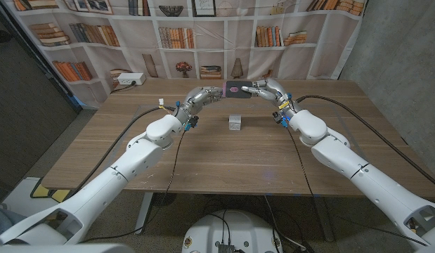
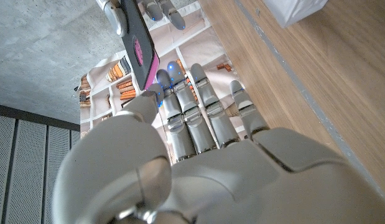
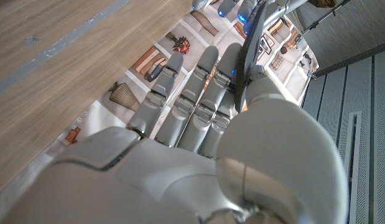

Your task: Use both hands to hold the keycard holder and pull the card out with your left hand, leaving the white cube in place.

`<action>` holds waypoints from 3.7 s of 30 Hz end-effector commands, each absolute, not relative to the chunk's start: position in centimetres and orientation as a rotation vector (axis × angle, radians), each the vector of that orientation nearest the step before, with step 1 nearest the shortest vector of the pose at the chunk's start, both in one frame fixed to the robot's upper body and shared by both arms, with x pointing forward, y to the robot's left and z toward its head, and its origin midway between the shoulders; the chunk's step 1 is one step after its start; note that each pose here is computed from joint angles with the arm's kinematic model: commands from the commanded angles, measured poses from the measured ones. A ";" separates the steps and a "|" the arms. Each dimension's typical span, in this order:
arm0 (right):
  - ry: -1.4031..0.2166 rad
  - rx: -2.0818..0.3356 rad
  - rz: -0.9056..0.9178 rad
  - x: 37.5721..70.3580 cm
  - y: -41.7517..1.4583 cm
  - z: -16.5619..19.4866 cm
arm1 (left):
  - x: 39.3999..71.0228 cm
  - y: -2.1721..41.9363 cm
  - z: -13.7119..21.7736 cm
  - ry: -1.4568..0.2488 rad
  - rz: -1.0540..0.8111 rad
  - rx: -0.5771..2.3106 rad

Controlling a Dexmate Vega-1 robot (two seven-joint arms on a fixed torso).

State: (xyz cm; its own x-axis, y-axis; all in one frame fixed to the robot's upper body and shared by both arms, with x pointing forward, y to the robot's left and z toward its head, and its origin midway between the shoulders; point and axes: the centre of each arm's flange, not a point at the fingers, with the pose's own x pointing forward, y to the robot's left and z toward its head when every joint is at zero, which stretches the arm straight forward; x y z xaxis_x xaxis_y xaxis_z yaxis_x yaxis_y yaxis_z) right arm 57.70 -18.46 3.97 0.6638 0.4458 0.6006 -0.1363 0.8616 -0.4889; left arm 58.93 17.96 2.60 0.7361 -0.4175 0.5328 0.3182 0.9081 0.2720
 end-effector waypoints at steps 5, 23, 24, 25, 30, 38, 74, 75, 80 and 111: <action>-0.790 -0.427 0.342 57.3 -18.6 4.0 | 58.6 17.9 2.4 -0.616 -0.404 0.193; -0.798 -0.441 0.344 56.6 -18.5 3.8 | 58.2 17.3 2.4 -0.623 -0.456 0.222; -0.799 -0.442 0.344 56.6 -18.5 3.8 | 58.2 17.3 2.4 -0.624 -0.454 0.221; -0.799 -0.441 0.343 56.6 -18.4 3.8 | 58.1 17.3 2.5 -0.625 -0.449 0.223; -0.802 -0.440 0.342 56.5 -18.4 3.8 | 58.0 17.3 2.7 -0.629 -0.437 0.226; -0.804 -0.435 0.328 56.2 -18.6 3.8 | 58.0 16.9 2.9 -0.625 -0.423 0.193; -0.807 -0.426 0.321 56.5 -19.1 4.0 | 57.7 17.8 2.6 -0.638 -0.358 0.194; -0.807 -0.426 0.321 56.5 -19.1 4.0 | 57.7 17.8 2.7 -0.640 -0.356 0.195; -0.804 -0.426 0.320 56.5 -19.1 4.0 | 57.6 17.8 2.7 -0.639 -0.345 0.199; -0.800 -0.422 0.325 56.2 -19.3 3.5 | 57.2 17.5 2.6 -0.633 -0.324 0.196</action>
State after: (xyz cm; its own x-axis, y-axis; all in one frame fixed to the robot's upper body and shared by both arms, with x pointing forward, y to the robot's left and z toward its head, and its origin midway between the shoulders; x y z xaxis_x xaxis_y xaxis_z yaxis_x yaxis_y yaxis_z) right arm 56.33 -19.25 3.59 0.6554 0.4330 0.6189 -0.1199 0.8686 -0.4807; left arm 57.33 17.60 2.62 0.7575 -0.3487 0.5519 0.2276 0.9334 0.2773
